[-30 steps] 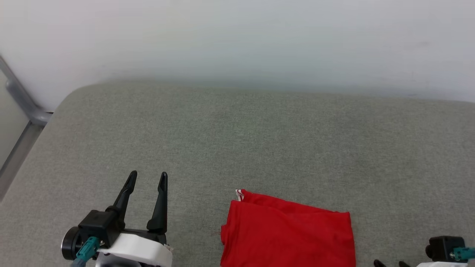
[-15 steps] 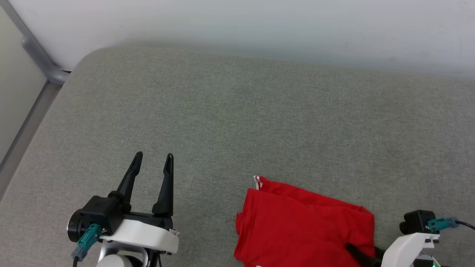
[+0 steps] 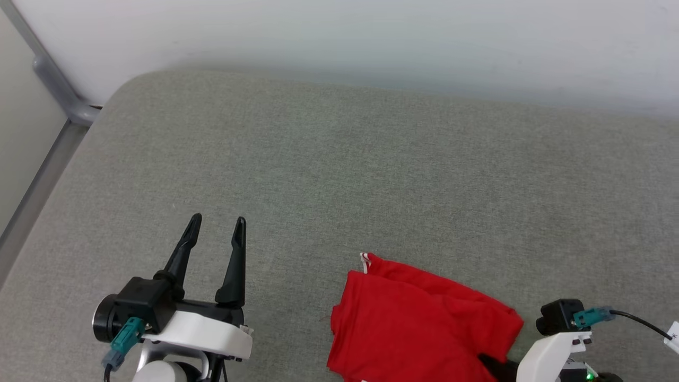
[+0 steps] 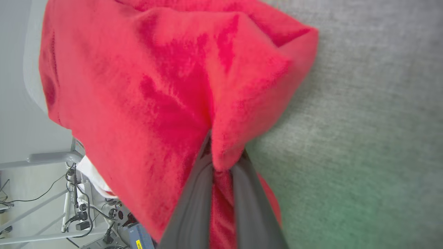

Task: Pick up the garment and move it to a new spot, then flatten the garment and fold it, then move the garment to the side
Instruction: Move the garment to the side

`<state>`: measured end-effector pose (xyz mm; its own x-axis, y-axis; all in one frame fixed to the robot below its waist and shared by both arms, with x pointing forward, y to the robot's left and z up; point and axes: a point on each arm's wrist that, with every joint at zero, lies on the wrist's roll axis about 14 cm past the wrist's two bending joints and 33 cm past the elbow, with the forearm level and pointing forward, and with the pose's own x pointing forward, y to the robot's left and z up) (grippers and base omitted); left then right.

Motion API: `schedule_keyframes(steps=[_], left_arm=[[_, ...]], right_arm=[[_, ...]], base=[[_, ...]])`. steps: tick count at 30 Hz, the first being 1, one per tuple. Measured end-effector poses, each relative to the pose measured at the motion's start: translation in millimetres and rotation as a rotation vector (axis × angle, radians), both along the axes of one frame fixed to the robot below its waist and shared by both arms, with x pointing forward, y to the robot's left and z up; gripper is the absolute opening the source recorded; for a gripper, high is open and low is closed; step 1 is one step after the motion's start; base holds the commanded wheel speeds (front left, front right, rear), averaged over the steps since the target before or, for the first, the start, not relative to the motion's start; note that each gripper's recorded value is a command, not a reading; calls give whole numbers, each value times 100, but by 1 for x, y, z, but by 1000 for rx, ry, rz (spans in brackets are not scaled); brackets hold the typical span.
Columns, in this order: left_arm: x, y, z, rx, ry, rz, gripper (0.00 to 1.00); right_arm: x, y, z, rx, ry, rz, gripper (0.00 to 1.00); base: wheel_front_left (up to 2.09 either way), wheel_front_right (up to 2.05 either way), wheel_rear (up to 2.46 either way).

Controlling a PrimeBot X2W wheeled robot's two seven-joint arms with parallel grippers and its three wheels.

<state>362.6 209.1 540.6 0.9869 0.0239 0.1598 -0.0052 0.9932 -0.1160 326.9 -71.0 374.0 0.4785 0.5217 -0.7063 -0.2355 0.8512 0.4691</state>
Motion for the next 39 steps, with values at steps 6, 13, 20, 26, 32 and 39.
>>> schedule_keyframes(steps=[6,13,20,26,32,39], left_arm=[[4,-18,9,9,-35,-59,100],[18,-58,14,14,-55,-191,100],[45,-112,22,18,-91,-363,100],[78,-157,18,18,-106,-518,100],[113,-187,1,1,-106,-629,100],[141,-202,-33,-40,-75,-679,100]], right_arm=[[7,-34,17,-117,-113,-36,0],[-3,-107,26,-270,-144,-184,0],[-3,-168,46,-354,-198,-346,0],[25,-225,62,-450,-267,-496,0],[51,-291,69,-620,-286,-616,0],[71,-360,72,-821,-245,-707,0]], base=[[0,0,0],[0,0,0],[0,0,0],[0,0,0],[0,0,0],[0,0,0]])
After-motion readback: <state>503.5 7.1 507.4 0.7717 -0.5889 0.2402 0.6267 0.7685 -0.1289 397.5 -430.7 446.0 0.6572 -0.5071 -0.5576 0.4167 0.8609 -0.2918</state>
